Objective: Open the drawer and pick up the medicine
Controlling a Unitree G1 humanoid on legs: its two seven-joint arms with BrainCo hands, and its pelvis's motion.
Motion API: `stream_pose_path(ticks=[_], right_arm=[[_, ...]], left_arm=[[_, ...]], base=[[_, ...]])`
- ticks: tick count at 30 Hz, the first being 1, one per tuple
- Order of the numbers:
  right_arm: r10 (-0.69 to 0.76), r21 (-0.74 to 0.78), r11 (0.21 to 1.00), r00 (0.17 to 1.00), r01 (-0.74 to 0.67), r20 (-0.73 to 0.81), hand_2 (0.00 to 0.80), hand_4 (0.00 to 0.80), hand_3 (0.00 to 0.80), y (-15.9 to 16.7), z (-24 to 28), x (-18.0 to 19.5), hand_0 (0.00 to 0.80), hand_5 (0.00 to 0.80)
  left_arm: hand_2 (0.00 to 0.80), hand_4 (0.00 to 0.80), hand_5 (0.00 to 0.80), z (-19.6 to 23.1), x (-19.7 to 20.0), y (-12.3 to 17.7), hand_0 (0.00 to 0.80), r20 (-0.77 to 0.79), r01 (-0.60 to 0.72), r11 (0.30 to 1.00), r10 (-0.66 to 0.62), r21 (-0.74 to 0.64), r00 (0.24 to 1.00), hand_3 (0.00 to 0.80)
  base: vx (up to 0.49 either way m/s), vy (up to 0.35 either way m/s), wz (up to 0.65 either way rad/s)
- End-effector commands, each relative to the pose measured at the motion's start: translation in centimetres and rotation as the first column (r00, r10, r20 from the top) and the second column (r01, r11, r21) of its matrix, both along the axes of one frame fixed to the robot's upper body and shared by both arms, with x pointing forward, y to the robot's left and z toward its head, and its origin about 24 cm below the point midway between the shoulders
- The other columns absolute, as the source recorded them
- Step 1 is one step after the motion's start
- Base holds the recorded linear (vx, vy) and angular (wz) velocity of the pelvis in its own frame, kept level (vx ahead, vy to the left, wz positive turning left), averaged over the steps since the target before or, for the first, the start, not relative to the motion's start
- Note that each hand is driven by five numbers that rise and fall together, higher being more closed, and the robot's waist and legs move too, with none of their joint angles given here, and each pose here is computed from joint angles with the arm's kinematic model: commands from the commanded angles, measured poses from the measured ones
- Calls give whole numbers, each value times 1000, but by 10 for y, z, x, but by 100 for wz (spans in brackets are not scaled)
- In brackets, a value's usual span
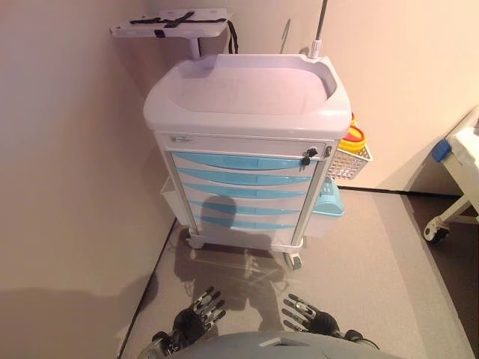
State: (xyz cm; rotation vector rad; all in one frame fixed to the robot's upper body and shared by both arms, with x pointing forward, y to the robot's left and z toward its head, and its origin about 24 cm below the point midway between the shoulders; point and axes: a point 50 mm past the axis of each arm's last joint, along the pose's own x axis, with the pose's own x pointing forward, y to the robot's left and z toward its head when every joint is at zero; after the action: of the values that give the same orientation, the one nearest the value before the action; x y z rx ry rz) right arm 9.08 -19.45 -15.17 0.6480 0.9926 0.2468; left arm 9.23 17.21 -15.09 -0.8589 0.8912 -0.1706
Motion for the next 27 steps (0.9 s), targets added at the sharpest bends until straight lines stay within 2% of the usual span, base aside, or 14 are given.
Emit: stream_pose_path(ticks=[1, 27], right_arm=[[20, 27, 999, 999, -21, 31, 0, 0, 0, 16, 1, 18, 0, 0], [17, 22, 1000, 999, -18, 29, 0, 0, 0, 15, 1, 19, 0, 0]], left_arm=[[0, 0, 0, 4, 25, -10, 0, 61, 20, 1000, -19, -12, 998, 0], [0, 0, 0, 6, 27, -9, 0, 83, -29, 999, 33, -39, 996, 0]], base=[[0, 0, 0], [0, 0, 0]])
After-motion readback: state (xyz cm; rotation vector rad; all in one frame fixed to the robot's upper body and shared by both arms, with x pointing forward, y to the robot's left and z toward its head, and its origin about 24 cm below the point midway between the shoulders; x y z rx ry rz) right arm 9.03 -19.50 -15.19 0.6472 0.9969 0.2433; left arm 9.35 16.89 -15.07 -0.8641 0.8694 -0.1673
